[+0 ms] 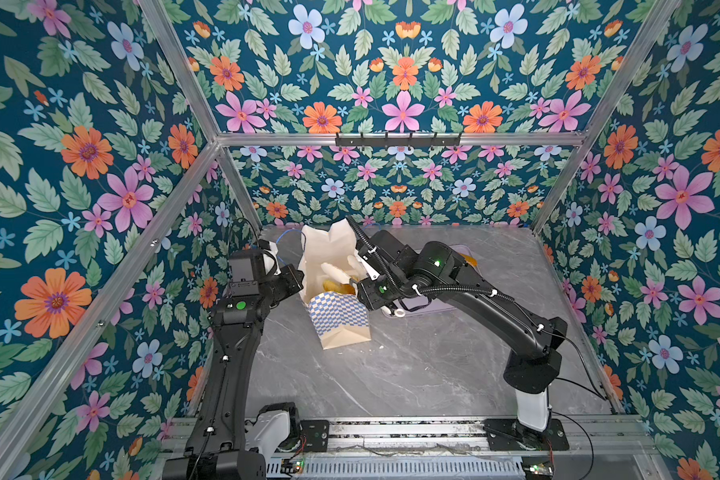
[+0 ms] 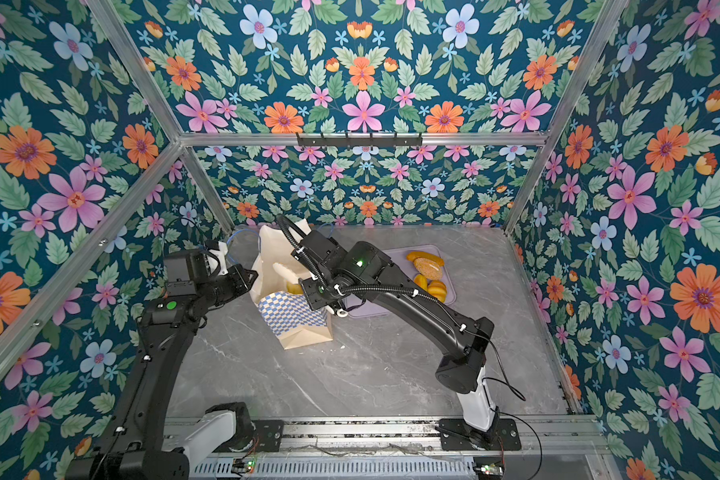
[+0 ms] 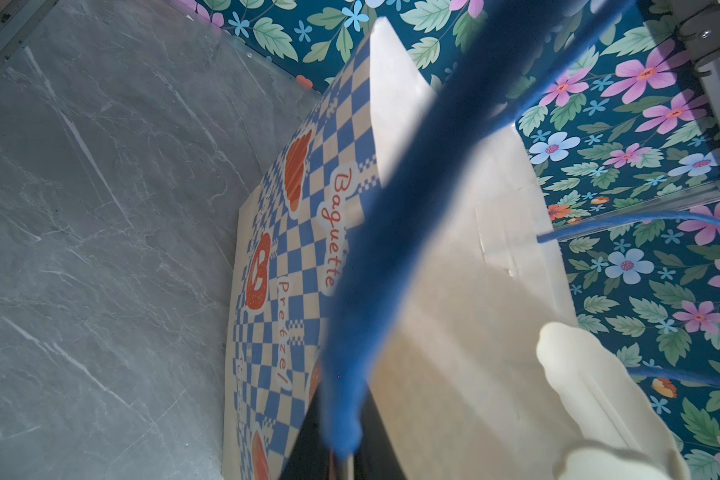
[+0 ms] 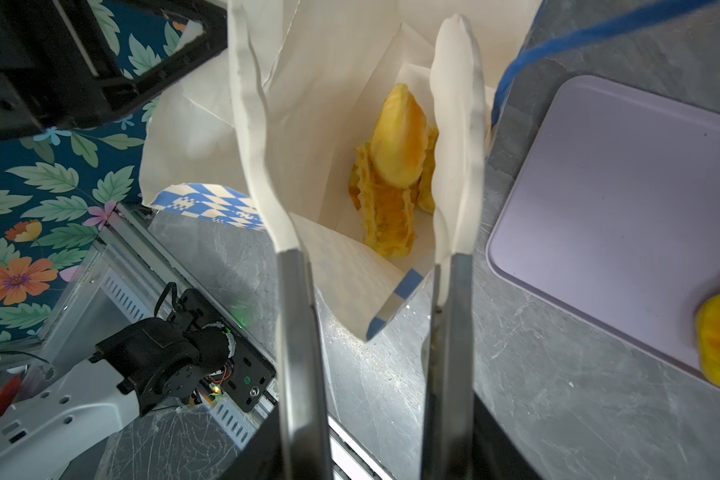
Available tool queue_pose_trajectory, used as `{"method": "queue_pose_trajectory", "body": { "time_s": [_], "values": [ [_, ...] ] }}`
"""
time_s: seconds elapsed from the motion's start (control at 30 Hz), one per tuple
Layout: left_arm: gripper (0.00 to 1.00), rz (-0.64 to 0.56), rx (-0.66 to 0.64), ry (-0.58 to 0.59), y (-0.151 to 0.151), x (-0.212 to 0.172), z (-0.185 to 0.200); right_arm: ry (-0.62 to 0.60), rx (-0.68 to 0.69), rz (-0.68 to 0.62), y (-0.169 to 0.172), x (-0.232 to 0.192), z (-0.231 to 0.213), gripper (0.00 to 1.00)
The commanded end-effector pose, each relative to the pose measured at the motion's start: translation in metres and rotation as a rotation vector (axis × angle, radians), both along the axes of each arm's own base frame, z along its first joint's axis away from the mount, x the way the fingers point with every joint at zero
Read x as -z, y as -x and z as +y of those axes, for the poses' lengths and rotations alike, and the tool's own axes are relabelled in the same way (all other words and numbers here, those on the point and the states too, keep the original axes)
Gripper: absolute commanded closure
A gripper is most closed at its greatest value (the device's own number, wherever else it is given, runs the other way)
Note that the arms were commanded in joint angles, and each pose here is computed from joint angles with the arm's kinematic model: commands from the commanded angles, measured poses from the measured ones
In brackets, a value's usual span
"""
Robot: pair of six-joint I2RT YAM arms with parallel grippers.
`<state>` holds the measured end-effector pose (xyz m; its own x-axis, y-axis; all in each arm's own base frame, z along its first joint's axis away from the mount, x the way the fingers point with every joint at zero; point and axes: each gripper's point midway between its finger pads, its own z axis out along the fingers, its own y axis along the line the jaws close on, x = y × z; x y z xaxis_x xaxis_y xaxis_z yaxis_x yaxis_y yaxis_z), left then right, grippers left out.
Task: Place the fake bread into the paper bag
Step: 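Open the tongs with the right gripper to drop the roll into the bag, then move the open tongs with the right gripper back over the bread tray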
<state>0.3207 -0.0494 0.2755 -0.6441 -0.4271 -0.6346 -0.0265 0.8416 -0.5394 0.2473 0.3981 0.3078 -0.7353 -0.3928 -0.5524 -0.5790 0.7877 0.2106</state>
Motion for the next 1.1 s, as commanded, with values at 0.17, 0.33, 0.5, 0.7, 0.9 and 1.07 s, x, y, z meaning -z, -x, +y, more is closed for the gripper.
{"method": "queue_pose_trajectory", "body": {
  "time_s": [0.17, 0.33, 0.5, 0.7, 0.9, 1.07],
  "values": [
    [0.86, -0.020, -0.005, -0.003, -0.003, -0.006, 0.001, -0.040, 0.014, -0.050, -0.004, -0.019, -0.001, 0.49],
    [0.86, -0.015, -0.003, -0.002, -0.003, -0.004, 0.001, -0.086, 0.015, -0.084, -0.006, -0.035, 0.000, 0.50],
    [0.86, -0.014, 0.001, -0.001, -0.003, -0.004, 0.000, -0.110, 0.034, -0.130, -0.010, -0.050, -0.005, 0.52],
    [0.86, -0.011, 0.002, -0.002, -0.003, -0.004, 0.000, -0.132, 0.069, -0.185, -0.015, -0.064, -0.014, 0.53],
    [0.86, -0.014, -0.001, -0.002, -0.002, -0.005, 0.000, -0.133, 0.109, -0.258, -0.019, -0.078, -0.033, 0.53],
    [0.86, -0.013, -0.003, -0.004, -0.002, -0.005, 0.001, -0.142, 0.163, -0.278, -0.026, -0.084, -0.056, 0.53]
  ]
}}
